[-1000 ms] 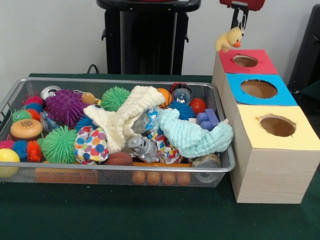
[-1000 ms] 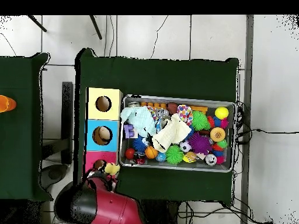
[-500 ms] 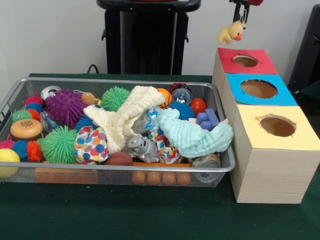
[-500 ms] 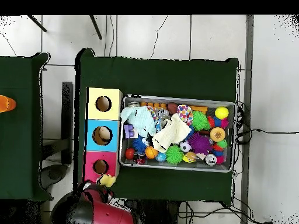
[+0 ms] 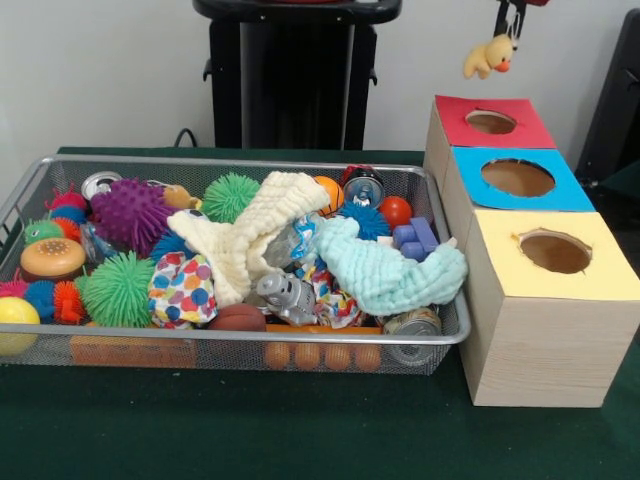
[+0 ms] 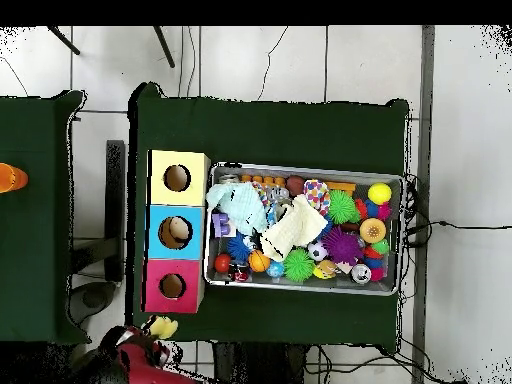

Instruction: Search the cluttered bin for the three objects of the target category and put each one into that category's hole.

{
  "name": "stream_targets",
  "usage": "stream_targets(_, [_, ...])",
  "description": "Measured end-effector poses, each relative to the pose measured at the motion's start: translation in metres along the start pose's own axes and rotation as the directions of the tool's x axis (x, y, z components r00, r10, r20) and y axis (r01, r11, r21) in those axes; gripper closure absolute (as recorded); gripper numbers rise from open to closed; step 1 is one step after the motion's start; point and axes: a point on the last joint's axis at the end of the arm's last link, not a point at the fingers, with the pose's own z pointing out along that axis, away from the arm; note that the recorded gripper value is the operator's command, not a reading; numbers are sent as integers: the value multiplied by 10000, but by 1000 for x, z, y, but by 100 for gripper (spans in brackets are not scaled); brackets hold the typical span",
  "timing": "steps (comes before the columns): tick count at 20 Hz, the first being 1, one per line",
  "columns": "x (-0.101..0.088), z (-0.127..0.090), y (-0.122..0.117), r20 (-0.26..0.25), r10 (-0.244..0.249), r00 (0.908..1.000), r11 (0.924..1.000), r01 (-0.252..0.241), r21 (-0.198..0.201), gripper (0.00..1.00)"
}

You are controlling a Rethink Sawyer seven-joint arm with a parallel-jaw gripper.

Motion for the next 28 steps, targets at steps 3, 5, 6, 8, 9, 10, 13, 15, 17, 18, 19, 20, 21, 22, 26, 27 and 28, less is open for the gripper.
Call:
stream_targets(3, [4,5,4,-49,242,9997,9997,-242,33,100])
stream_targets(5, [3,8,4,-58,298,9995,9995,-298,61,100])
stream_targets(6, [1,13,4,-60,336,9994,9994,-335,94,100])
stream_targets(8, [-4,18,2,-92,437,9990,9989,-436,143,100])
stream_targets(9, [-6,20,1,-109,488,9987,9987,-487,164,100])
stream_targets(10, [-12,24,-2,-144,623,9980,9979,-620,198,100])
stream_targets(13, [-25,30,-6,-235,897,9957,9957,-891,271,100])
stream_targets(15, [-32,34,-9,-284,1041,9942,9942,-1032,318,100])
stream_targets(17, [-37,38,-10,-322,1124,9931,9931,-1112,367,100])
stream_targets(18, [-38,40,-10,-341,1133,9930,9929,-1119,392,100])
stream_targets(19, [-37,42,-9,-368,1112,9931,9931,-1096,426,100])
stream_targets(20, [-35,45,-8,-410,1052,9936,9936,-1032,466,100])
stream_targets(21, [-33,48,-6,-416,997,9941,9940,-976,489,100])
stream_targets(22, [-33,48,-6,-409,973,9944,9942,-953,497,100])
stream_targets(26, [-29,54,-2,-304,816,9962,9955,-800,510,100])
stream_targets(27, [-27,56,-1,-257,754,9968,9959,-740,518,100])
stream_targets(28, [-25,60,1,-204,668,9976,9965,-657,524,100])
